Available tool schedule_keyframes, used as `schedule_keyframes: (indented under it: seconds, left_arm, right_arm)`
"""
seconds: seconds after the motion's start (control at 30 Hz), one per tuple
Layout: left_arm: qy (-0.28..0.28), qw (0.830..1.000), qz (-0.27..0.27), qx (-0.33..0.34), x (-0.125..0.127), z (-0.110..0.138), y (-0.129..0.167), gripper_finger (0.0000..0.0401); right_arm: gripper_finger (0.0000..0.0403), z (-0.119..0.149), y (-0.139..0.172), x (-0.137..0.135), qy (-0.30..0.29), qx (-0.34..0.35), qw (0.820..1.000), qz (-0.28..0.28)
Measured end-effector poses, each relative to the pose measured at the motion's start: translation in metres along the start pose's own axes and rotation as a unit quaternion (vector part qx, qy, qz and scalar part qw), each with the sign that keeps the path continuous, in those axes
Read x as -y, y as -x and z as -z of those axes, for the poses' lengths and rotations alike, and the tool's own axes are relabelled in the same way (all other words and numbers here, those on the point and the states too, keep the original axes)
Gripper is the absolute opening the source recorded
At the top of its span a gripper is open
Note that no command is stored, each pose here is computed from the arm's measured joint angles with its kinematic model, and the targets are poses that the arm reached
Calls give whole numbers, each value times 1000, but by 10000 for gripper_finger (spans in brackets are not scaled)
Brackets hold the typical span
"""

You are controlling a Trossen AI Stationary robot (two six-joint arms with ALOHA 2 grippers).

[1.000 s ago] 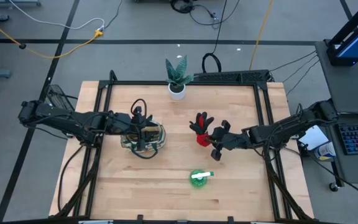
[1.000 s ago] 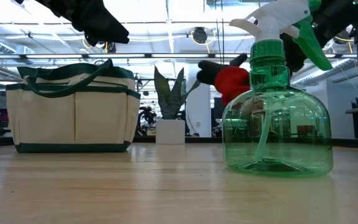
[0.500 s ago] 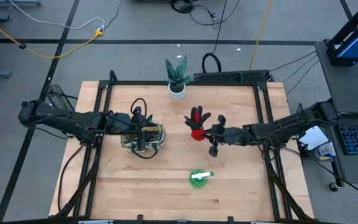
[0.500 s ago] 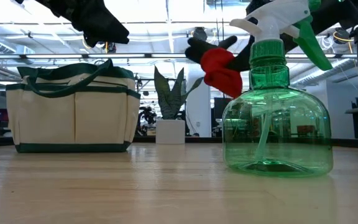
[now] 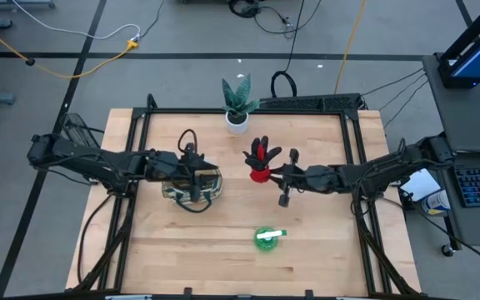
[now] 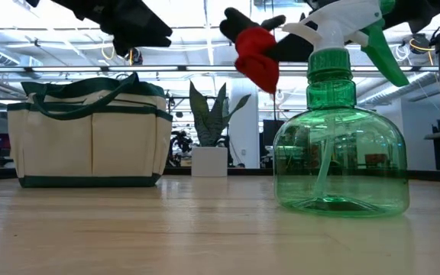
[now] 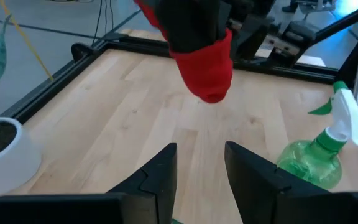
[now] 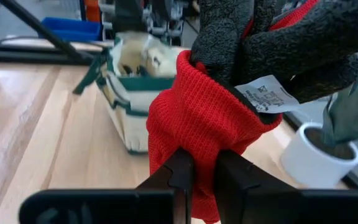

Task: Pick & Place Garden tools in Gardening bag
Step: Put the red gloves into the white gardening bag

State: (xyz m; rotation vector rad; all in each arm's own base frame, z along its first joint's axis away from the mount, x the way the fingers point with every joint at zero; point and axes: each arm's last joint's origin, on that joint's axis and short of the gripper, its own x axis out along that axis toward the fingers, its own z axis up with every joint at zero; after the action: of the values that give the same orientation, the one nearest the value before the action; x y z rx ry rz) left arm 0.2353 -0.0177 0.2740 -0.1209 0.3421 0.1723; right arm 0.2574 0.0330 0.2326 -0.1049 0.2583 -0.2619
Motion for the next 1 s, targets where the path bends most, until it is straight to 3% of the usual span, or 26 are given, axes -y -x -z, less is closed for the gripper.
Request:
schedule_keyframes:
  seconds: [0.33, 1.0]
  left_arm:
    - [-4, 1000, 5, 28, 5, 1, -21, 140]
    - [-11, 989, 20, 144, 15, -5, -55, 140]
  right_arm:
    - [31, -12, 1, 1, -13, 57, 998, 3]
    - [31, -13, -1, 5, -8, 63, 998, 14]
